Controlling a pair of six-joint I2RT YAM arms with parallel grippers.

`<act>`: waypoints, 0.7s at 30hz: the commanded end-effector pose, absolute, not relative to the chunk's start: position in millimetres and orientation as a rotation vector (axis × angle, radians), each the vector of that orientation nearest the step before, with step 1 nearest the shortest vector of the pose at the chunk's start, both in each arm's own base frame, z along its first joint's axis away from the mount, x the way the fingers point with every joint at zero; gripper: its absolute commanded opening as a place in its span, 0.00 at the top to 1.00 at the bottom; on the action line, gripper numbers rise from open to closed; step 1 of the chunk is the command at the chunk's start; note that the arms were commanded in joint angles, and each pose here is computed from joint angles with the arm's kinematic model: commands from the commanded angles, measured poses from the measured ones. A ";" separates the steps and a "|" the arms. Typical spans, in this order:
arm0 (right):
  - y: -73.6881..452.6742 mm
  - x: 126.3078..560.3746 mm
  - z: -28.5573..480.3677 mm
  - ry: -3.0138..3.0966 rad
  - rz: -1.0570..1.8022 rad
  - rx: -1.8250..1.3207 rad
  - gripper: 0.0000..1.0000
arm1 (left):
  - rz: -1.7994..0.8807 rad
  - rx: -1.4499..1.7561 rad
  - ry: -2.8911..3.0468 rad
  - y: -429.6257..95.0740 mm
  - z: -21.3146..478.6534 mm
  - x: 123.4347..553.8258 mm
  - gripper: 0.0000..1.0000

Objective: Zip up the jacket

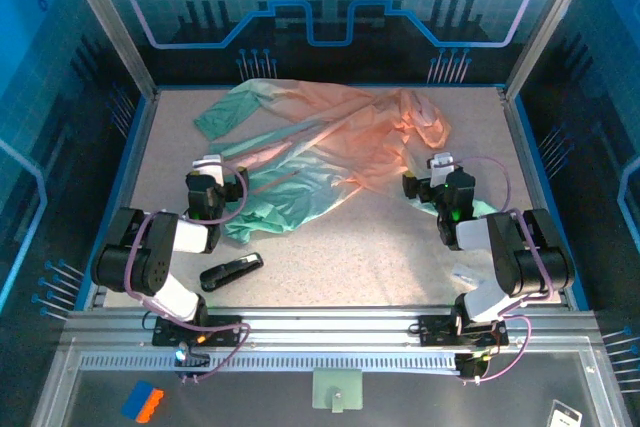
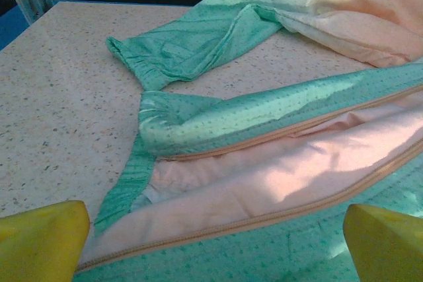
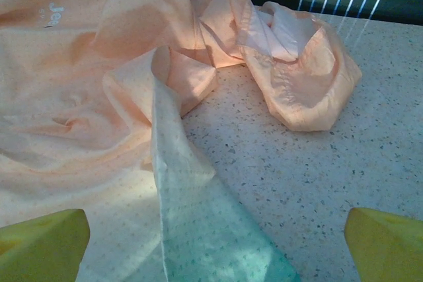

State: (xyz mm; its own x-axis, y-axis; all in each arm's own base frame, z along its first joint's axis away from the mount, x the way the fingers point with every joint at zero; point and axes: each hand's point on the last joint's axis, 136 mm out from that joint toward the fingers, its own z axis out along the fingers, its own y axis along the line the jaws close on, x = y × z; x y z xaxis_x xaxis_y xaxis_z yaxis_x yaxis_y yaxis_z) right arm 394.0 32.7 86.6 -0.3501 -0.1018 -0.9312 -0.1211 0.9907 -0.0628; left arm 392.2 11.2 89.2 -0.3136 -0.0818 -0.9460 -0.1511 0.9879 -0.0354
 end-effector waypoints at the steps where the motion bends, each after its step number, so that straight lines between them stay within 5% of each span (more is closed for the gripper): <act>1: 23.7 396.9 103.9 1.884 -0.011 -0.112 0.00 | 0.091 -0.232 1.836 21.6 105.4 388.0 0.01; 15: 59.2 386.0 144.6 1.998 -0.006 -0.184 0.00 | 0.132 -0.275 2.061 9.9 137.1 404.5 0.02; 21: 67.3 383.4 150.1 2.173 -0.002 -0.040 0.00 | -0.090 -0.298 2.435 -30.7 103.7 416.9 0.15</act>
